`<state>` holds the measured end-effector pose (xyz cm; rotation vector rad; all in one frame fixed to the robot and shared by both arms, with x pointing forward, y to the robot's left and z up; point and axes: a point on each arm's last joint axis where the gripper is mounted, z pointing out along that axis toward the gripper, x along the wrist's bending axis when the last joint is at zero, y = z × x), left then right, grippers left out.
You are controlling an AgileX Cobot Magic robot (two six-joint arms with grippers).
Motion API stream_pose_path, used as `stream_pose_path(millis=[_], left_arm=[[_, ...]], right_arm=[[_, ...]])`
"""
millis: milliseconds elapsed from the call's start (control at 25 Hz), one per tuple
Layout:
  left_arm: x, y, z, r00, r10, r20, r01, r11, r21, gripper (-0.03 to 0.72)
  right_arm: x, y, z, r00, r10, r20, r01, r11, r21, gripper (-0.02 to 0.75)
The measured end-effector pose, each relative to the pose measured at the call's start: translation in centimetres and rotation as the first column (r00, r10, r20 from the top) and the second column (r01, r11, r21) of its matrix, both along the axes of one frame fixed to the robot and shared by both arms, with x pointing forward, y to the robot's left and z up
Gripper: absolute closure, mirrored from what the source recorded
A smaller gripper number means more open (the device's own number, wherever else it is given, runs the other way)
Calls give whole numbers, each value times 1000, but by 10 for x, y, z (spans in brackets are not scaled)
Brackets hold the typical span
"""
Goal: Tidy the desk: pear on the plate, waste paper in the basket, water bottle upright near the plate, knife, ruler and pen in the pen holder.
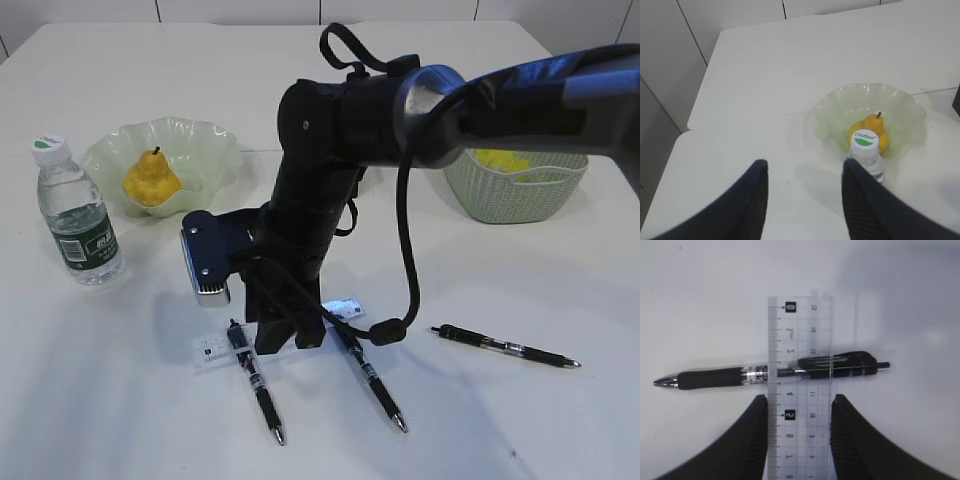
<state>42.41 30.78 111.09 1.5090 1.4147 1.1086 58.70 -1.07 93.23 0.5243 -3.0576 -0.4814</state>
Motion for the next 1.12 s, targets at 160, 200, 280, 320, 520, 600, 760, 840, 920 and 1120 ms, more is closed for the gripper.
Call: stream_pose_path(millis=[160,200,280,320,520,600,760,840,920,1120], left_arm=[[0,0,0,1000,0,0,0,1000,-1,347],[0,0,0,1000,0,0,0,1000,-1,347],[0,0,0,1000,0,0,0,1000,-1,347],[0,0,0,1000,0,0,0,1000,-1,347],[0,0,0,1000,0,0,0,1000,-1,347],[0,0,0,1000,0,2,0,1000,-1,347],[0,0,1,1000,1,11,-1,1000,-6,347],[1,0,2,1000,2,20,-2,1000,-11,347],[1,0,2,1000,3,24,-2,1000,-12,347],[1,0,2,1000,3,24,-3,1000,-14,347]], right_arm=[[6,4,11,999,-42,21,42,999,24,458],[8,4,14,998,-54,25,53,998,28,458],[10,5,19,997,-70,35,69,997,40,458],[12,6,21,996,-85,39,83,995,47,458],[21,4,32,986,-163,45,159,984,78,458],[25,2,36,980,-197,39,193,977,93,458],[33,-3,43,967,-255,8,251,957,143,458],[36,-5,47,961,-276,-7,273,947,168,458],[40,-6,51,956,-294,-17,291,937,194,458],[46,-6,64,949,-314,-10,307,921,241,458]])
